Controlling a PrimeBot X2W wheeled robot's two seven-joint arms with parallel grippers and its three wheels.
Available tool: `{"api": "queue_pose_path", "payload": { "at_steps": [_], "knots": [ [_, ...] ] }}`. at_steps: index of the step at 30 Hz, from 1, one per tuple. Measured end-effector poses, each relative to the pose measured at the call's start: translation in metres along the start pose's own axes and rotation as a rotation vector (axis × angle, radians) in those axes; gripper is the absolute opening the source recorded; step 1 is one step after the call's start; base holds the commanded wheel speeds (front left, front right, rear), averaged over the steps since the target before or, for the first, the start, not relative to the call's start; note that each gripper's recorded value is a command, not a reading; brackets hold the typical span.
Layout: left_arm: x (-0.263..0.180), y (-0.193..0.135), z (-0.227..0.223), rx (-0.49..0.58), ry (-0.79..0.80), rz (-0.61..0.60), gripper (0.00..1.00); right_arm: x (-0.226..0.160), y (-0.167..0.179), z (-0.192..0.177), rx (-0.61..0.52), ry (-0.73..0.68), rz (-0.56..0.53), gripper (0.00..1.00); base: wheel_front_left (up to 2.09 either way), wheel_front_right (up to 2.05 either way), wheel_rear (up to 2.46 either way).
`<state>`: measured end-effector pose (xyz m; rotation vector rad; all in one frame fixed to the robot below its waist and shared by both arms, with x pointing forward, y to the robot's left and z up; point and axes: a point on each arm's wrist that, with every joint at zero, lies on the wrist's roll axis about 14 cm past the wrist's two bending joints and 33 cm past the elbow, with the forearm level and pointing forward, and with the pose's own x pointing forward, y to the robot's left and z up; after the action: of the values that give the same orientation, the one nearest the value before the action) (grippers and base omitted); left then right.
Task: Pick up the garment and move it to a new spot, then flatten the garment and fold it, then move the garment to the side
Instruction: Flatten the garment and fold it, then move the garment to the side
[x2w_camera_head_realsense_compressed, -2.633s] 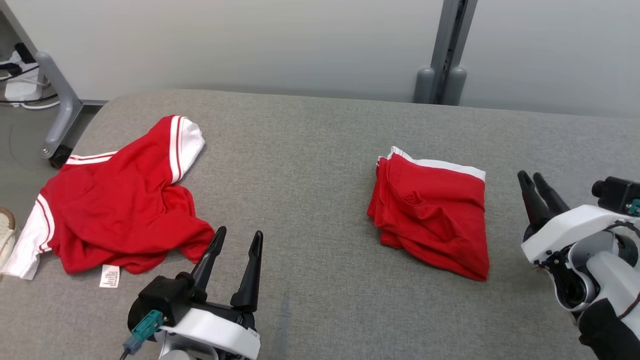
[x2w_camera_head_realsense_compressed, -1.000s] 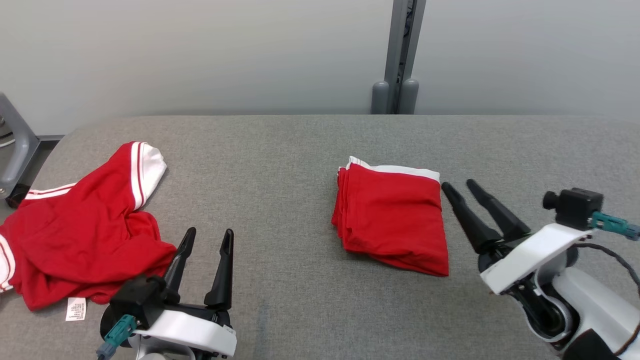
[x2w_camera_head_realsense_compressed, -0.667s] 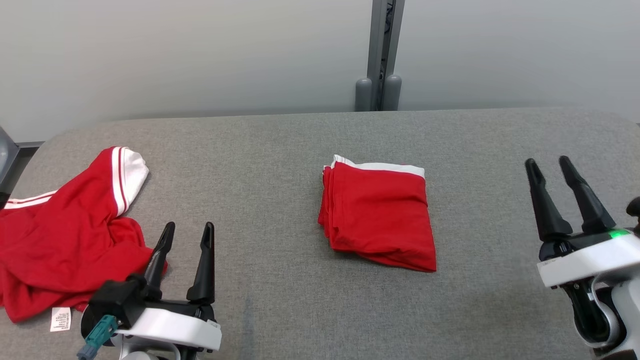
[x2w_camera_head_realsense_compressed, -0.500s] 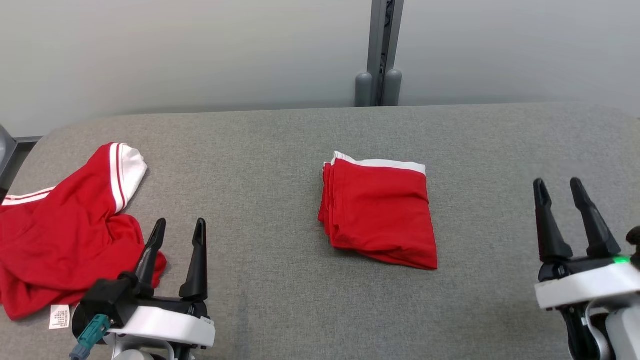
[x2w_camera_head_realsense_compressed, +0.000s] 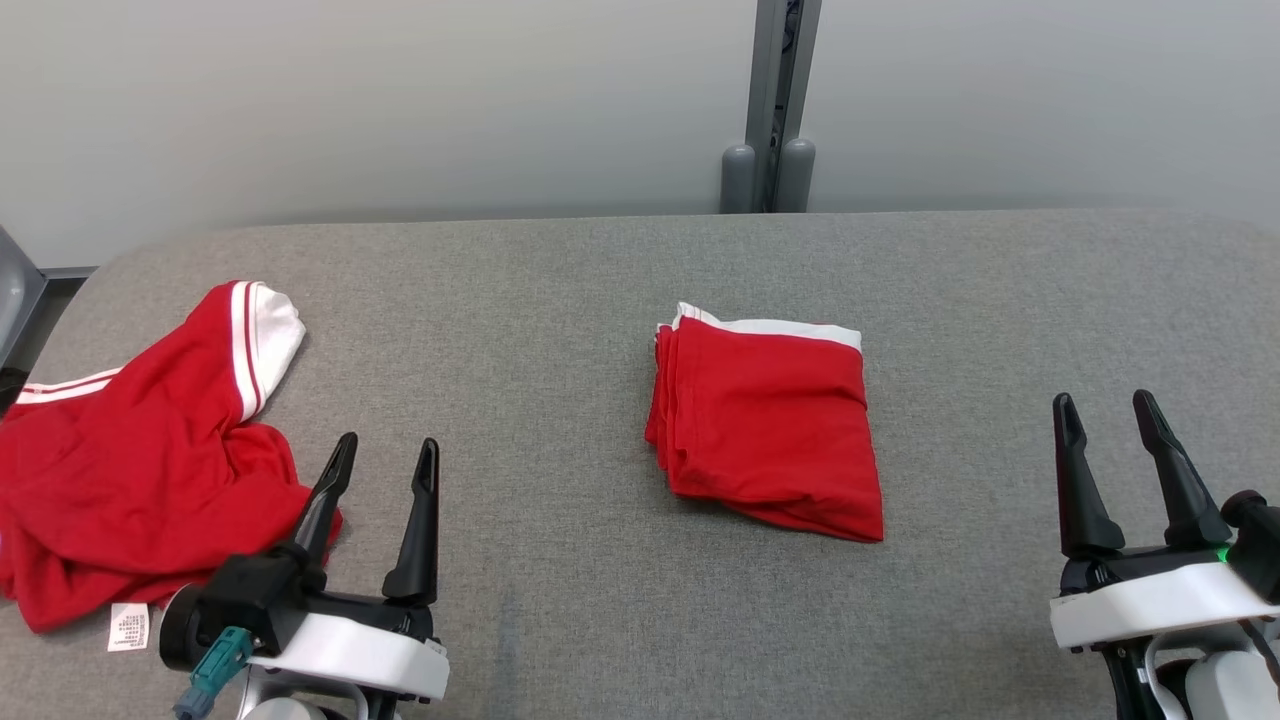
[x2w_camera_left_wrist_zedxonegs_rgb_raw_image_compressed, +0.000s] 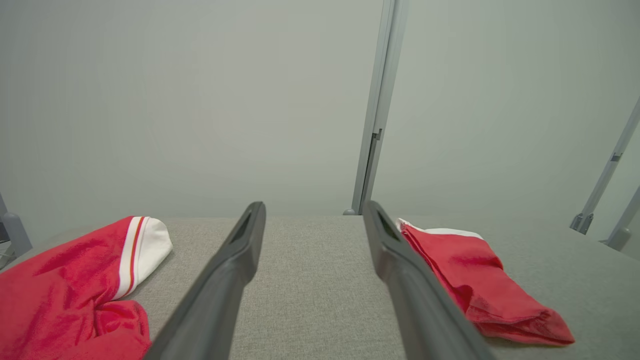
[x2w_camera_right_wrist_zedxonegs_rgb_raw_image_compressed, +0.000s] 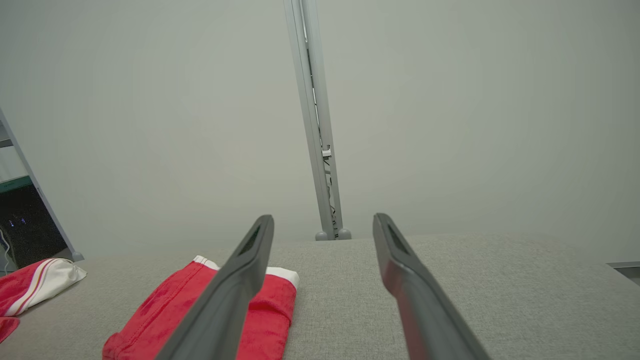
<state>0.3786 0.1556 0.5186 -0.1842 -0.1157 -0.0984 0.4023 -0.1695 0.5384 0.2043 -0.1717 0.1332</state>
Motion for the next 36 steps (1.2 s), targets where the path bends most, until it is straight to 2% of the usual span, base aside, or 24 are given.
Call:
{"api": "queue_pose_path", "payload": {
  "at_steps": [22, 24, 28, 36],
  "knots": [
    [-0.002, -0.002, 0.003, 0.027, -0.008, -0.006, 1.0, -0.002, 0.007, -0.008, 0.012, 0.021, 0.003, 1.0, 0.0, 0.0, 0.0],
    [-0.002, -0.002, 0.003, 0.027, -0.008, -0.005, 1.0, -0.001, 0.01, -0.016, 0.018, 0.044, 0.011, 1.0, 0.0, 0.0, 0.0],
    [-0.002, -0.001, 0.0, 0.026, 0.003, -0.002, 1.0, 0.015, 0.015, -0.046, 0.024, 0.191, 0.031, 1.0, 0.0, 0.0, 0.0],
    [-0.001, 0.006, -0.005, 0.012, 0.015, 0.02, 1.0, 0.064, 0.034, -0.068, 0.051, 0.348, 0.091, 1.0, 0.0, 0.0, 0.0]
  ]
}}
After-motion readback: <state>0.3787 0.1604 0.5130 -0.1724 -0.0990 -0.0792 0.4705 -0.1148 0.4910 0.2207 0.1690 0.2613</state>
